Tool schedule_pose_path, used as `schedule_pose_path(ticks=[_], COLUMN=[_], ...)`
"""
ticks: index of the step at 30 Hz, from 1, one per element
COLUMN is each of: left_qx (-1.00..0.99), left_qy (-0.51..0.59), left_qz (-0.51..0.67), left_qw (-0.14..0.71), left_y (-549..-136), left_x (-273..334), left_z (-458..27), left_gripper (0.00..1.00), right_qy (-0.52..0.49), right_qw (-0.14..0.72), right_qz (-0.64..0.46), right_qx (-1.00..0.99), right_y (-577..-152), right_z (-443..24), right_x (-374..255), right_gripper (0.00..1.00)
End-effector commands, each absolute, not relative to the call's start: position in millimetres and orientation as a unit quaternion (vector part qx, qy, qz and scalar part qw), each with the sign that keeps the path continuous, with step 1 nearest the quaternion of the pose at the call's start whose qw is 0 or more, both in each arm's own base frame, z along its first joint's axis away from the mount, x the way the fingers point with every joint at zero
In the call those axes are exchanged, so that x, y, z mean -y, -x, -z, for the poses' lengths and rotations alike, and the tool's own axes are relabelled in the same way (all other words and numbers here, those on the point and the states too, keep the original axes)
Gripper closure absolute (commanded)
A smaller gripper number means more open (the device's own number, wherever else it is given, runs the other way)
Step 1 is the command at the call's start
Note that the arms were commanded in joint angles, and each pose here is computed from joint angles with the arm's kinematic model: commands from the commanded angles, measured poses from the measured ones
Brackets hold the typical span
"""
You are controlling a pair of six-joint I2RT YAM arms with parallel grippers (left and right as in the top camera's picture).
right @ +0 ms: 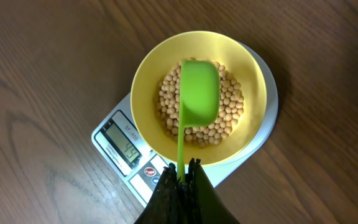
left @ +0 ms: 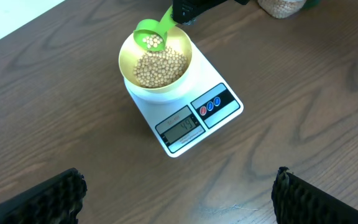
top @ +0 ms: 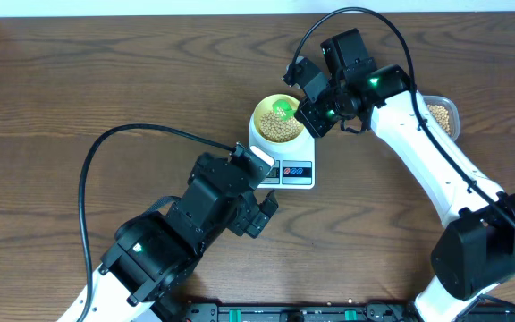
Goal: Scoop item into bowl and weigh 50g on scale
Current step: 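Tilt the scoop slowly with the right gripper, trickling soybeans into bowl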
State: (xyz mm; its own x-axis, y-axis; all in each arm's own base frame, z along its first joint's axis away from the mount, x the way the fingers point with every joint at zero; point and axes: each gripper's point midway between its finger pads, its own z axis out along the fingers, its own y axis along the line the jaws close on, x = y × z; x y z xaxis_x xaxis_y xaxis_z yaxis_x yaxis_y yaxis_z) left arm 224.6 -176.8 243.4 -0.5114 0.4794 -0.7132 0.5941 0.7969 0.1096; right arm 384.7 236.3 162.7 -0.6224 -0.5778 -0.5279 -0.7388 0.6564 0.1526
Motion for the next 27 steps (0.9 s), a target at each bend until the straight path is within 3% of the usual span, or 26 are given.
schedule_pose_path(ticks=[1,27], left_qx=[-0.859,-0.859], left_qy=[-0.307,-0.307], left_qz=[0.072,0.072], left_qw=[0.403,0.403], left_y=[-228.0,-228.0], left_x=[175.3,175.3], left_z=[-257.6,-257.7], left_gripper=[0.02,0.02], right_qy=[0.386,0.406], right_qw=[0.235,0.239], right_qz=[-0.180,-0.177], right_qx=[-0.873,-0.864], right_y=[-389.5,-388.0], right_z=[-168.6,-168.9], right_x=[-241.5,-245.0], right_gripper=[0.99,0.99])
